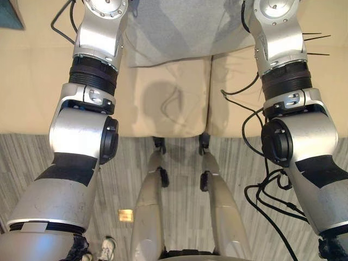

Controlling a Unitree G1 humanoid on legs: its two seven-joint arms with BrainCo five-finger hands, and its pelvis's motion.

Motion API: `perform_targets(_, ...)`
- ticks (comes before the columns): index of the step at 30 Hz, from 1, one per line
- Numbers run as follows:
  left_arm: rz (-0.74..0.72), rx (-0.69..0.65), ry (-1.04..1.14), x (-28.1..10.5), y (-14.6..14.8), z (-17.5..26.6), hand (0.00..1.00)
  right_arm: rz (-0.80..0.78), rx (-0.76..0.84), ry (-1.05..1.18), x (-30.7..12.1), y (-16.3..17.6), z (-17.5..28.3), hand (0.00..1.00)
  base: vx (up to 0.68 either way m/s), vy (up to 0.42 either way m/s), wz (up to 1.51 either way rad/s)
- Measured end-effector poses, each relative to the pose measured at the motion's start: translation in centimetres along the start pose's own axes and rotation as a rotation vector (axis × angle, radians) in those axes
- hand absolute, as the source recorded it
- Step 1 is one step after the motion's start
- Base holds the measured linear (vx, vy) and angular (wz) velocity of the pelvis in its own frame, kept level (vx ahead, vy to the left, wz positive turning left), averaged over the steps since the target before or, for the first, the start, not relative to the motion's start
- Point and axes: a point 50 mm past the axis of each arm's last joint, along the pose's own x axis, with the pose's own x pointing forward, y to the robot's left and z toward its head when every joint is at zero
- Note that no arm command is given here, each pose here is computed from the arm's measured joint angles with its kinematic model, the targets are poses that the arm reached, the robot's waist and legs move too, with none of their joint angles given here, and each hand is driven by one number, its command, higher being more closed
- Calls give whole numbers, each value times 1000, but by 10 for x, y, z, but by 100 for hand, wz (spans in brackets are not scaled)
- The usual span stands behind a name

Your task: Pick up cushions and gather them together orderly.

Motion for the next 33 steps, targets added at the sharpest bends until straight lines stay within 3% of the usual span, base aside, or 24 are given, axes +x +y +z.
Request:
perform_targets(8,7,-55,16,4,6,2,0,-65,43,-27,10,-20,7,0,50,43,3)
perform_targets(12,4,-90,-19,9,24,6,0,-126,45,-61,10,-53,-1,0,0,50,-4)
perform_targets(16,83,-130,-37,9,73,-7,0,-180,55,-46,4,-100,-20,0,-46,-3,3)
perform_targets(19,164,-130,65,-9,122,-49,0,-122,86,15,-19,-124,-47,0,-35,-75,-5)
perform_targets(22,138,-114,105,-32,139,-71,0,-74,79,55,-44,-140,-65,0,-7,-56,-5)
perform_targets(25,56,-55,217,-91,154,-109,0,6,14,140,-93,-165,-92,0,30,-11,-1)
perform_targets(26,22,-36,299,-134,162,-128,0,51,-21,218,-125,-179,-107,0,96,7,0)
perform_targets(27,12,-32,341,-152,164,-136,0,61,-34,254,-138,-183,-113,0,132,9,3)
perform_targets(29,-36,8,614,-249,175,-168,0,134,-79,467,-202,-203,-140,0,114,7,2)
perform_targets(30,-53,17,673,-269,177,-172,0,147,-87,510,-215,-207,-144,0,119,14,1)
perform_targets(32,-170,60,932,-355,186,-178,0,216,-145,719,-278,-226,-158,0,114,8,4)
perform_targets(33,-191,69,985,-371,190,-178,0,235,-160,764,-291,-229,-161,0,91,-3,10)
